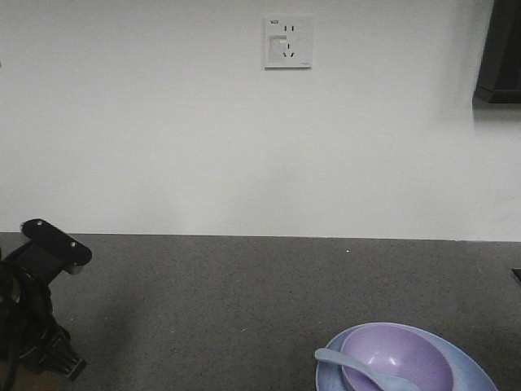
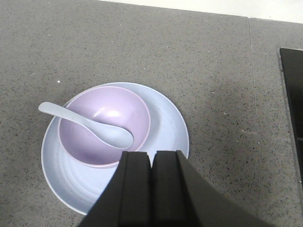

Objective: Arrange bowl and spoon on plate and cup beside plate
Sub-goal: 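Grasp the brown paper cup rim with the left gripper and lift, then set the paper cup down beside the plate and open the left gripper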

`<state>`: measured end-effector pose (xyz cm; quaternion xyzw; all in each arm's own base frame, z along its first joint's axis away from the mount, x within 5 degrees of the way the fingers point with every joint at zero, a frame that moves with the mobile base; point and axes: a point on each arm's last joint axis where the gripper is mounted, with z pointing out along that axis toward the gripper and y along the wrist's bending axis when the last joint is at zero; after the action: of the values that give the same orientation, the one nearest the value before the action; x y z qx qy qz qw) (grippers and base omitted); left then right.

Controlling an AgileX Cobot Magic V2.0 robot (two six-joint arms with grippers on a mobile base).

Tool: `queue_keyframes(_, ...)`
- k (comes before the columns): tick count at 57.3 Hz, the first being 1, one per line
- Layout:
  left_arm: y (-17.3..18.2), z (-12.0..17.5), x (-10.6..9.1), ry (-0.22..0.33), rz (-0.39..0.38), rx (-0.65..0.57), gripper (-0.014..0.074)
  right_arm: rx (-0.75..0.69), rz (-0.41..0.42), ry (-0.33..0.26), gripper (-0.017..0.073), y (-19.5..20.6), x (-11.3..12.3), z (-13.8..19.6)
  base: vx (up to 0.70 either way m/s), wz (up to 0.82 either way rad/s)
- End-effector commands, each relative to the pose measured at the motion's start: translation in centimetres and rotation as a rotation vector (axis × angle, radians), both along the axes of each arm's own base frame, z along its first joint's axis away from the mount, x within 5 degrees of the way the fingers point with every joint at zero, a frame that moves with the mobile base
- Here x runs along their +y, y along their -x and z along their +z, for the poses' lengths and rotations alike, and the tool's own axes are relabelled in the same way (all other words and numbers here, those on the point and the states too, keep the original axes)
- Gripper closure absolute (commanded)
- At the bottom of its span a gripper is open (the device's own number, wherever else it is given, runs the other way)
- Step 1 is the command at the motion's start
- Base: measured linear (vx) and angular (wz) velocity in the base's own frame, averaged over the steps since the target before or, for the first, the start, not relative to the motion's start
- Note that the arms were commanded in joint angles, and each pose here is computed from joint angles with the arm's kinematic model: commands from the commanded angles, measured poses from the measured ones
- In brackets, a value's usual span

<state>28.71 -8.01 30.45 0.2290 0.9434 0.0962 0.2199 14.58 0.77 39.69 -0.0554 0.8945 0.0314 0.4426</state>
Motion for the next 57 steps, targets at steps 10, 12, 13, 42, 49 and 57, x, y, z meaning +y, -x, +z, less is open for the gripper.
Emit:
queue_keyframes(10, -0.6, 0.8, -0.2, 0.021, -0.002, -0.056, 0.0414, -0.104, -0.014, -0.001, 0.0571, -0.2, -0.1, 1.4, 0.00, 0.00)
queue_keyframes(12, -0.5, 0.9, -0.2, 0.023, -0.003, -0.062, 0.0492, -0.104, -0.014, -0.001, 0.0571, -0.2, -0.1, 1.4, 0.00, 0.00)
queue_keyframes(13, -0.5, 0.9, -0.2, 0.023, -0.003, -0.063, 0.0540, -0.104, -0.014, -0.001, 0.0571, -0.2, -0.1, 1.4, 0.00, 0.00)
queue_keyframes(42, 1.0, 9.2, -2.3, 0.240, -0.123, -0.162, 0.0597, -0.105, -0.013, -0.008, 0.0571, -0.2, -0.1, 1.4, 0.00, 0.00)
queue_keyframes(49, 1.8, 11.0, -4.7, 0.337, -0.226, -0.192, 0.0596, -0.105, -0.012, -0.009, 0.0571, -0.2, -0.1, 1.4, 0.00, 0.00)
queue_keyframes(57, 2.0, 11.5, -8.1, 0.396, -0.321, -0.184, 0.0594, -0.105, -0.012, -0.009, 0.0571, -0.2, -0.1, 1.4, 0.00, 0.00)
